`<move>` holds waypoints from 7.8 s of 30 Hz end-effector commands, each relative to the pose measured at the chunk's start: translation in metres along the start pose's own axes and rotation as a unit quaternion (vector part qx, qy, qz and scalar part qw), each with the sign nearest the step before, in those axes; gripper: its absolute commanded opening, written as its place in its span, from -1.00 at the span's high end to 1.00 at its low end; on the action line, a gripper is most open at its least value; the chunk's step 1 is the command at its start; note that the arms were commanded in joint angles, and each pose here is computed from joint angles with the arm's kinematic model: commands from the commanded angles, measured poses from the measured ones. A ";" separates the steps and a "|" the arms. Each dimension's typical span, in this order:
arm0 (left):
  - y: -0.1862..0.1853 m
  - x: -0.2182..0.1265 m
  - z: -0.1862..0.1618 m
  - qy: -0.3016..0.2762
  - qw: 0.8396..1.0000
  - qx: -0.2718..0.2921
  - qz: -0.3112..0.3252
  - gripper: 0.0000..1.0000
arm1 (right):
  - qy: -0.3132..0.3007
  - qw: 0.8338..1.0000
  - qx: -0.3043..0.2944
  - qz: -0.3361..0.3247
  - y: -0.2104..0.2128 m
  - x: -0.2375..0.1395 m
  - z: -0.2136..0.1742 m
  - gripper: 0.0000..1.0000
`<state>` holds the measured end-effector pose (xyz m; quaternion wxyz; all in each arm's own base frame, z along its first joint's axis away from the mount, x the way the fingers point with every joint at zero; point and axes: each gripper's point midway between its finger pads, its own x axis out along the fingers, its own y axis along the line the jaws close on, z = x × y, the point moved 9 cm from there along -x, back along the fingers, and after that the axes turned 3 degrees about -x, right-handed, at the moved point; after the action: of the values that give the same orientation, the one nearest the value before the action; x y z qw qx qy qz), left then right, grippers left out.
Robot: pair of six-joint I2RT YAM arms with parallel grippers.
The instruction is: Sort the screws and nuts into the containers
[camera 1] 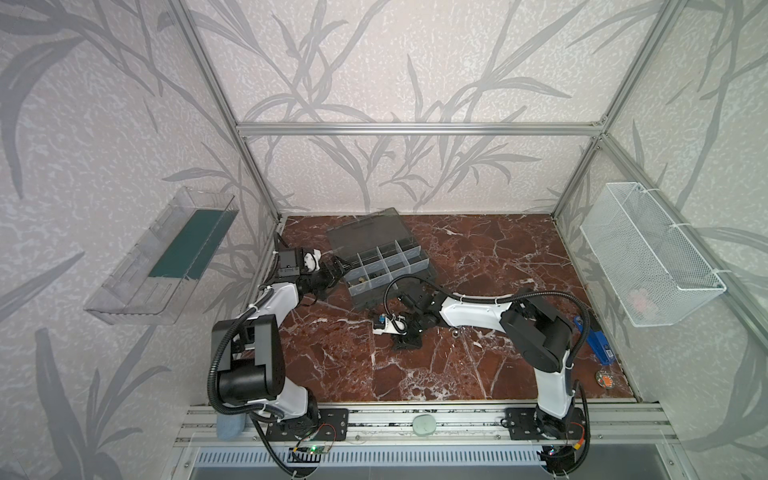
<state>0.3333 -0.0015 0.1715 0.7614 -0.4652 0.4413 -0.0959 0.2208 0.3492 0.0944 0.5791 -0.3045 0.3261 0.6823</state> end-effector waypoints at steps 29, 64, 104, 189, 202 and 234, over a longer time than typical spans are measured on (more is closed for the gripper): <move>0.005 0.002 -0.001 0.007 1.000 -0.006 -0.002 -0.99 | -0.030 0.998 0.052 -0.011 -0.017 -0.028 0.020 1.00; 0.004 0.000 -0.003 0.005 1.000 -0.003 -0.002 -0.99 | -0.245 0.912 0.165 -0.285 -0.174 -0.076 0.092 1.00; 0.003 0.001 0.000 0.006 1.000 -0.003 -0.005 -0.99 | -0.248 0.903 0.216 -0.278 -0.196 -0.044 0.069 0.39; 0.002 -0.002 -0.002 0.003 1.000 -0.010 0.000 -0.99 | 0.107 0.919 0.357 -0.125 -0.027 -0.038 -0.018 0.41; 0.002 -0.002 -0.003 0.002 1.000 -0.011 0.001 -0.99 | 0.116 0.918 0.359 -0.119 -0.029 -0.030 -0.022 0.62; 0.002 -0.001 -0.001 0.003 1.000 -0.009 -0.002 -0.99 | -0.007 0.945 0.296 -0.138 -0.071 -0.112 0.046 1.00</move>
<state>0.3335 -0.0015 0.1705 0.7581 -0.4693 0.4430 -0.0934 0.3007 0.3257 0.1769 0.7248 -0.1568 0.4967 0.4508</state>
